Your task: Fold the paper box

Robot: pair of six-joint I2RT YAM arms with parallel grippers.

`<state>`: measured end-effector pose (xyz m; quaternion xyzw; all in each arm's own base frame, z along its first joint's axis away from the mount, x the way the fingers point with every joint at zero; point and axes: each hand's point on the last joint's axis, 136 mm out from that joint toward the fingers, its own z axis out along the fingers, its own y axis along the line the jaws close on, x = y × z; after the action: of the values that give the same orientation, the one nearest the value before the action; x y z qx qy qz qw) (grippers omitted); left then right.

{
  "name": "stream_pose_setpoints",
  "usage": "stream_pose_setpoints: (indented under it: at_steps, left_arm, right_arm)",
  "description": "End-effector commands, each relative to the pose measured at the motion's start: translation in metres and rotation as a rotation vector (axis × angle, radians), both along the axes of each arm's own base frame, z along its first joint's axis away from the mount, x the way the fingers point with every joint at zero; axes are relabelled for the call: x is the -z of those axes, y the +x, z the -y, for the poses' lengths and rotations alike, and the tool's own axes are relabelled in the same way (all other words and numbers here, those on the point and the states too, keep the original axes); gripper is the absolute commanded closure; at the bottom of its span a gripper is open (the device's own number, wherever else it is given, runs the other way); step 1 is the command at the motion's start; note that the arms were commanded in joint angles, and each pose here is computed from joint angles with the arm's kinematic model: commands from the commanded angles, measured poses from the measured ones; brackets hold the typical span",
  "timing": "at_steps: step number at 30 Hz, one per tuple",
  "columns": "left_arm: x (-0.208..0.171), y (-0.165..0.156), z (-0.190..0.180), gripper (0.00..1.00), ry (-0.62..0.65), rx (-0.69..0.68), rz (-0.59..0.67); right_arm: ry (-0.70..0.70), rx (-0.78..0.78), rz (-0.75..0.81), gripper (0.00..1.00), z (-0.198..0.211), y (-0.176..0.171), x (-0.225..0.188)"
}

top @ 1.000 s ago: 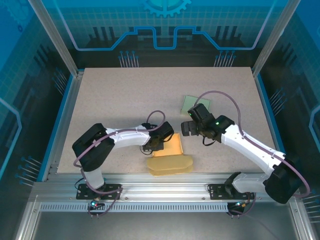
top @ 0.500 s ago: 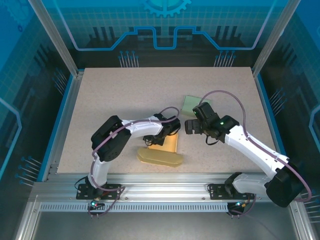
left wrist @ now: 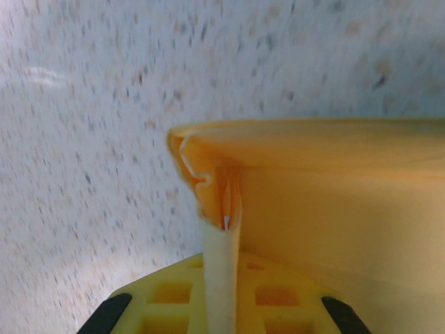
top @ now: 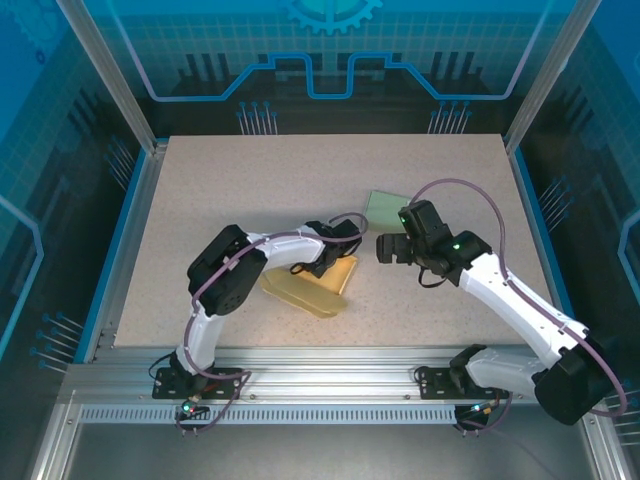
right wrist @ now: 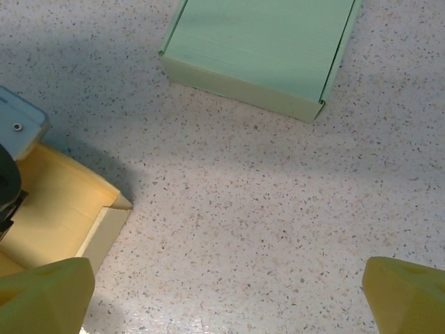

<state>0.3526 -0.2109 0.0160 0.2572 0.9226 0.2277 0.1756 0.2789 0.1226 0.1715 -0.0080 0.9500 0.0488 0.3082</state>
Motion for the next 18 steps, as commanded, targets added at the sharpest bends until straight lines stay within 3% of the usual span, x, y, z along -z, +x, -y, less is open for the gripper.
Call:
stream_pose_setpoints:
  at_steps: [1, 7, 11, 16, 18]
  left_arm:
    - [0.007, 0.021, 0.016, 0.94, 0.003, 0.192, 0.024]
    - [-0.011, 0.034, 0.058, 0.88, -0.062, 0.474, 0.049]
    - [-0.009, 0.037, 0.081, 0.77, -0.105, 0.63, 0.059]
    - [-0.014, 0.053, 0.098, 0.45, -0.105, 0.698, 0.07]
    - [-0.016, 0.059, 0.102, 0.38, -0.1, 0.706, 0.066]
  right_arm:
    - [0.019, -0.009, -0.02, 0.0, 0.0, -0.005, 0.003]
    - [0.028, 0.005, -0.013, 0.0, 0.003, -0.008, -0.001]
    - [0.042, 0.0, -0.012, 0.0, 0.002, -0.009, -0.003]
    - [0.047, 0.003, -0.019, 0.0, 0.003, -0.01, -0.004]
    - [0.049, 0.01, -0.019, 0.0, 0.004, -0.011, -0.004]
